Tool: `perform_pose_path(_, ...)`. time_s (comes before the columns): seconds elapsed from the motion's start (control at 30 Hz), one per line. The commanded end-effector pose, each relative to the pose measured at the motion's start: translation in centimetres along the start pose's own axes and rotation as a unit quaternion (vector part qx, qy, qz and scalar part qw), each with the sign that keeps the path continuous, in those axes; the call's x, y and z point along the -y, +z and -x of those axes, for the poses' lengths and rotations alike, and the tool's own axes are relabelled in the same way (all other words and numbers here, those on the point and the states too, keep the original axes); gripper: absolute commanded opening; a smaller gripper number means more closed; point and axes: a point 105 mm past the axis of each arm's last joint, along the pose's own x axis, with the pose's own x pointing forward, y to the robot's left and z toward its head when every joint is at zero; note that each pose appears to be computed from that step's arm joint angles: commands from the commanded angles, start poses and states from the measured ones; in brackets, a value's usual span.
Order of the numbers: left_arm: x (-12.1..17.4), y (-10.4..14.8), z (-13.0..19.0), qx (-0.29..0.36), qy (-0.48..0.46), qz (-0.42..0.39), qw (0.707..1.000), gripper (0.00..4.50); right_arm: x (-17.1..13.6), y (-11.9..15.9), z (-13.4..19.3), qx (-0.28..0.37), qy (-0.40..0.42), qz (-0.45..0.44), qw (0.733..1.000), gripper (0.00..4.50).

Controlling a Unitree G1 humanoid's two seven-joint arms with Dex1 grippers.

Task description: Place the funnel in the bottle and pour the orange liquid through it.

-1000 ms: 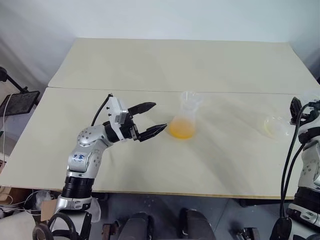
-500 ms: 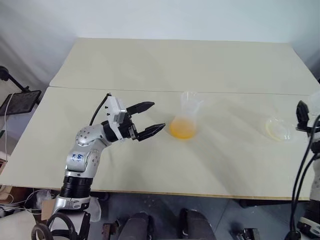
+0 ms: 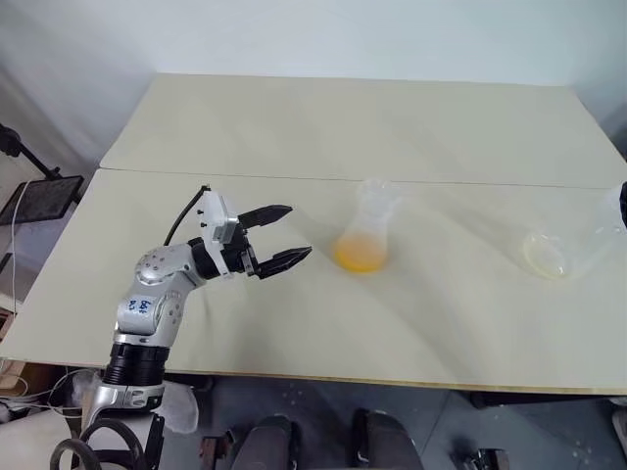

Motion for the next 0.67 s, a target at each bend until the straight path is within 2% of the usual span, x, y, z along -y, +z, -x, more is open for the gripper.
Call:
perform_pose_path(0.03, -0.5, 0.6, 1.3, -0.01, 0.007, -0.015, 1.0, 4.5, -5.4, 1.5, -0.3, -0.005, 0.164, -0.006, 0.986, 4.47)
perform_pose_path(0.1, -0.6, 0.3, 1.9, -0.026, 0.009, -0.019, 0.999, 4.5, -8.1, 0.4, 0.0, -0.03, 0.238, -0.005, 0.971, 4.47)
perform_pose_path(0.17, -0.6, -0.5, 3.3, -0.061, 0.017, -0.014, 0.998, 4.5, -11.6, -1.9, 1.7, -0.056, 0.341, -0.028, 0.938, 4.47)
perform_pose_path(0.23, -0.5, -1.1, 4.4, -0.081, 0.029, -0.003, 0.996, 4.5, -13.2, -3.5, 2.9, -0.079, 0.397, -0.021, 0.914, 4.47)
perform_pose_path(0.53, 1.4, -1.9, 8.3, -0.116, 0.065, -0.019, 0.991, 4.5, -12.3, -5.6, 4.0, -0.073, 0.414, -0.023, 0.907, 4.47)
perform_pose_path(0.67, 1.9, -2.1, 8.8, -0.121, 0.078, -0.027, 0.989, 4.5, -11.5, -5.9, 3.7, -0.067, 0.408, -0.011, 0.91, 4.47)
